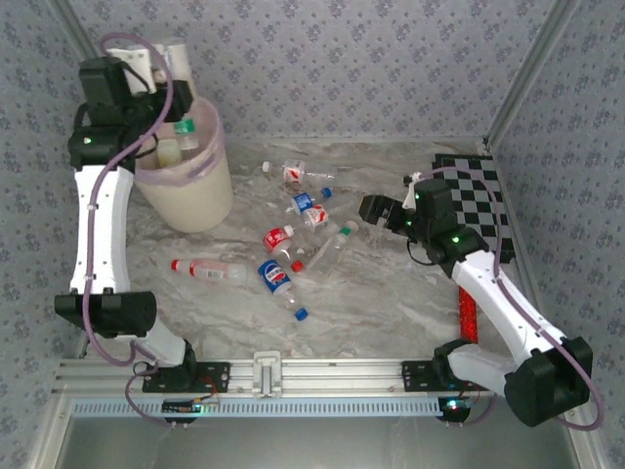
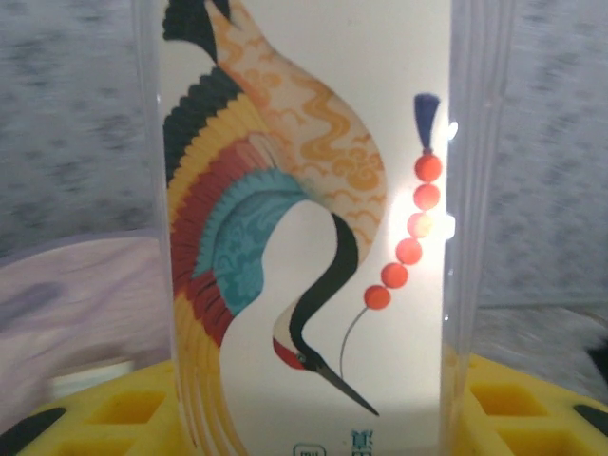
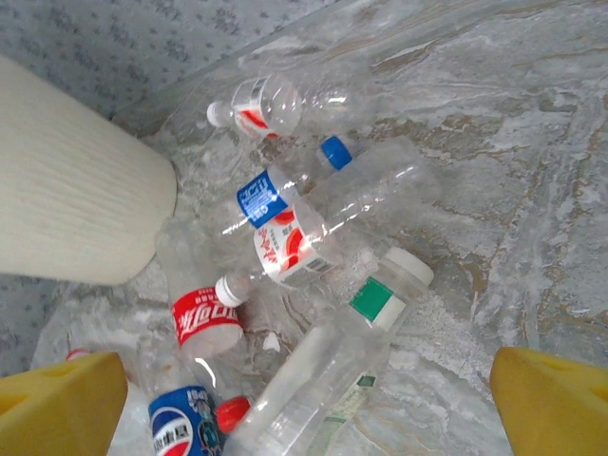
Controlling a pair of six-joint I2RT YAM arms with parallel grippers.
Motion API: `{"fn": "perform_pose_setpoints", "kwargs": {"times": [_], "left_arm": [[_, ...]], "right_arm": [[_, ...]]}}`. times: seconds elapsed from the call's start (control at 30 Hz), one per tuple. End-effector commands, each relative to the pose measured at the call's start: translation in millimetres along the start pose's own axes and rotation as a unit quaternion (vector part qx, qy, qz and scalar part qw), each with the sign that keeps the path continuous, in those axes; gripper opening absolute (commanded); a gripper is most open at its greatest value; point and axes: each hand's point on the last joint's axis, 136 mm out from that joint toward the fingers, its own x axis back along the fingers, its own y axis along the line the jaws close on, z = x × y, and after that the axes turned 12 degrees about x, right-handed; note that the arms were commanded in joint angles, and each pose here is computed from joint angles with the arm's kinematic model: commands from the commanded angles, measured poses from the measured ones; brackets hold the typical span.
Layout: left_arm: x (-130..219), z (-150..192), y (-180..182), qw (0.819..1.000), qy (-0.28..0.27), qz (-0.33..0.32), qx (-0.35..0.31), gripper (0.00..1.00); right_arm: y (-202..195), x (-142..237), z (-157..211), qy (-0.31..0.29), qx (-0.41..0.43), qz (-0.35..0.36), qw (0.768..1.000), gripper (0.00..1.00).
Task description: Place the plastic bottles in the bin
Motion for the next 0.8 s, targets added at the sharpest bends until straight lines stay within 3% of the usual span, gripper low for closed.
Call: {"fn": "perform_pose_setpoints", "kwargs": {"times": [0.0, 0.17, 0.37, 0.77], "left_arm": [[-8.4, -13.0, 34.0, 0.998, -0.011, -0.053, 0.023, 0.0], [-42.6, 1.9, 72.7, 0.993, 0.028, -0.115, 0.011, 0.0], [-92.0, 46.6, 130.8, 0.974, 0.115, -0.195, -0.006, 0.0], [-138.8, 156.0, 171.4, 0.956, 0.219, -0.193, 0.027, 0.0]], "right_arm": [[23.0, 8.5, -0.2, -0.017, 0.083, -0.062, 0.994, 1.0], [44.9, 18.4, 7.3, 0.005, 0.134, -0.119, 0.984, 1.0], [24.0, 29.8, 10.8, 0.035, 0.124, -0.056, 0.99, 1.0], [5.8, 33.0, 3.9, 0.019, 0.108, -0.032, 0.993, 1.0]]}}
